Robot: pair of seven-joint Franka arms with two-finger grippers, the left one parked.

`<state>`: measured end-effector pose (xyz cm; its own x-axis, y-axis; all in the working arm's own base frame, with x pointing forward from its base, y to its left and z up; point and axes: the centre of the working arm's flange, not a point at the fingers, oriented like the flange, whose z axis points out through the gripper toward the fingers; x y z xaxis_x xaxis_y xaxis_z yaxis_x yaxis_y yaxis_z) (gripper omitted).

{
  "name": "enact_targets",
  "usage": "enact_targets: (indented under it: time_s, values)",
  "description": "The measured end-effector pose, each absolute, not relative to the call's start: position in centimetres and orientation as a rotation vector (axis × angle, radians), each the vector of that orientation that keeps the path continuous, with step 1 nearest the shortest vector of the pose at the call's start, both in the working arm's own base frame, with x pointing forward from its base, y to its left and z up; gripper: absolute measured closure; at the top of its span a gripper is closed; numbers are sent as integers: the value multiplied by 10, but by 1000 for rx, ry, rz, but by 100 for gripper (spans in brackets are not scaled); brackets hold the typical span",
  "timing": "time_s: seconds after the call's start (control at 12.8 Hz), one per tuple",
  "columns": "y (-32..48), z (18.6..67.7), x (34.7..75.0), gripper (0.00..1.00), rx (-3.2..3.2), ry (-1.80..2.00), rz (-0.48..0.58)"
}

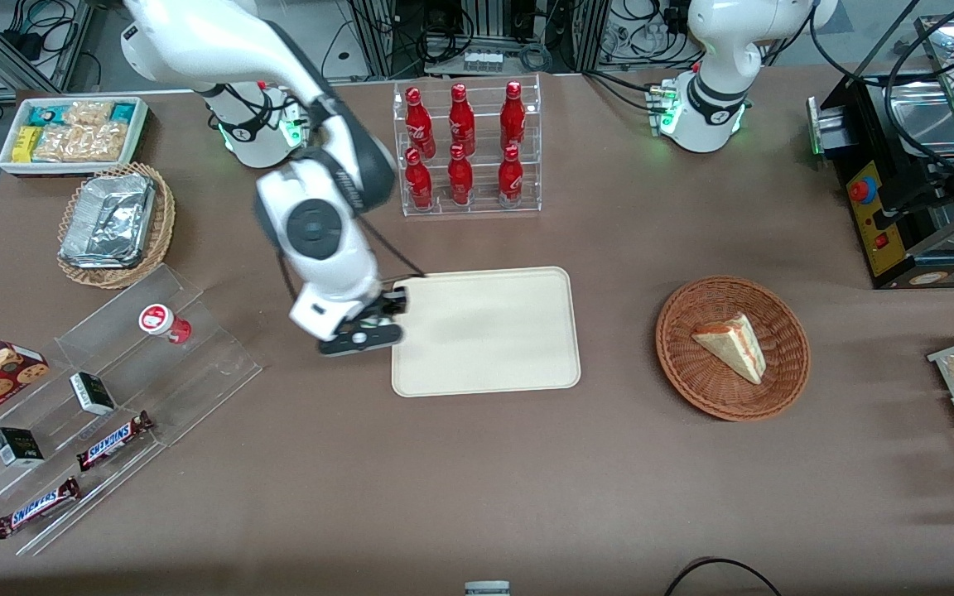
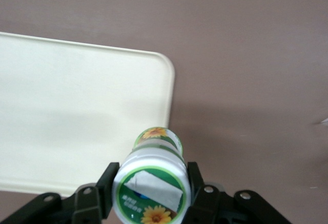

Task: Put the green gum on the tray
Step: 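Carry the held green canister over the cream tray, then lower the green canister onto the tray and open the right gripper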

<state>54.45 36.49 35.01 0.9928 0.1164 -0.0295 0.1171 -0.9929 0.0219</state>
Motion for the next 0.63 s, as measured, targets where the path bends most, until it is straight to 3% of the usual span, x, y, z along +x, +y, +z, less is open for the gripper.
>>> enact_targets:
  time_s: [0.63]
  values:
    - [483, 277, 515, 41, 3137, -91, 62]
